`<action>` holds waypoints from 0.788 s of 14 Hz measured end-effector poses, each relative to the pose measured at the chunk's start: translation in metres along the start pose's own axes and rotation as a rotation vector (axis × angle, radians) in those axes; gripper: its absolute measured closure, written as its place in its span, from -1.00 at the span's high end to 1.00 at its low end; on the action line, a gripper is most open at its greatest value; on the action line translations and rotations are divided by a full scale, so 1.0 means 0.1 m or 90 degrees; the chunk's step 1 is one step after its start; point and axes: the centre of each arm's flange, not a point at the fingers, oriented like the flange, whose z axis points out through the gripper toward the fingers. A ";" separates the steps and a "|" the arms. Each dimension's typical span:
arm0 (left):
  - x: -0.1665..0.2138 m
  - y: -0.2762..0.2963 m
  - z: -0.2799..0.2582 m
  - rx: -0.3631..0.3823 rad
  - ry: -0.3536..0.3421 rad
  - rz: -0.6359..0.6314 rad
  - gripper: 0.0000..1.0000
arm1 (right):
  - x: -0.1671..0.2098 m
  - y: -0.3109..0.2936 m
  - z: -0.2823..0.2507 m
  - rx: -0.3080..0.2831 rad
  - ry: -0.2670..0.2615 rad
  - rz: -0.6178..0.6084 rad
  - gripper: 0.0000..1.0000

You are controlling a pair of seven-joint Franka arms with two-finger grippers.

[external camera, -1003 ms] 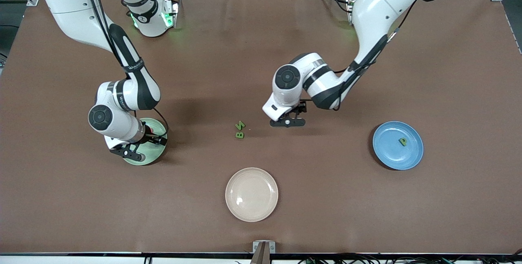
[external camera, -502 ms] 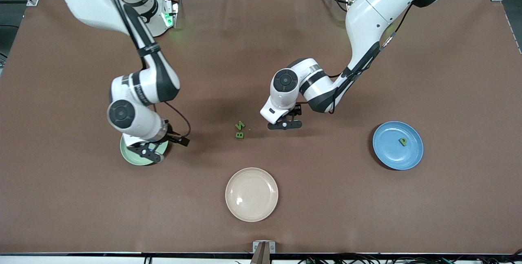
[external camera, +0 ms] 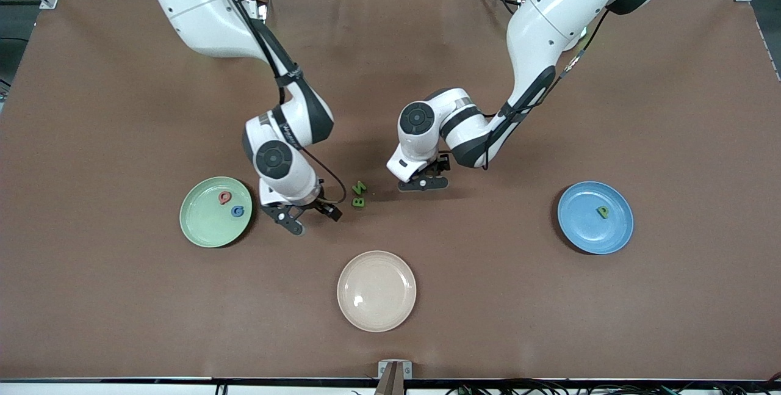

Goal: Sort upper and lower case letters into plates
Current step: 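Grasp the green B with the right gripper while the left grasps the plus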

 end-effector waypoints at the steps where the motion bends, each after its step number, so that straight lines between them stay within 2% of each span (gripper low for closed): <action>1: 0.00 0.00 0.00 0.000 0.000 -0.003 0.90 | -0.06 -0.07 0.05 0.000 0.002 -0.001 1.00; 5: -0.01 0.01 -0.01 -0.001 0.001 -0.019 0.86 | -0.25 -0.25 0.08 -0.001 0.029 -0.136 1.00; 6: -0.02 0.03 -0.01 -0.002 0.001 -0.026 0.77 | -0.30 -0.30 0.07 0.007 0.034 -0.161 1.00; 9: -0.03 0.04 -0.01 -0.002 0.001 -0.034 0.74 | -0.56 -0.39 0.08 0.013 0.039 -0.210 0.96; 10: -0.03 0.04 -0.02 -0.003 0.002 -0.034 0.66 | -0.62 -0.41 0.11 0.010 0.041 -0.220 0.96; 11: -0.03 0.04 -0.02 -0.003 0.002 -0.034 0.66 | -0.68 -0.42 0.13 0.007 0.044 -0.230 0.87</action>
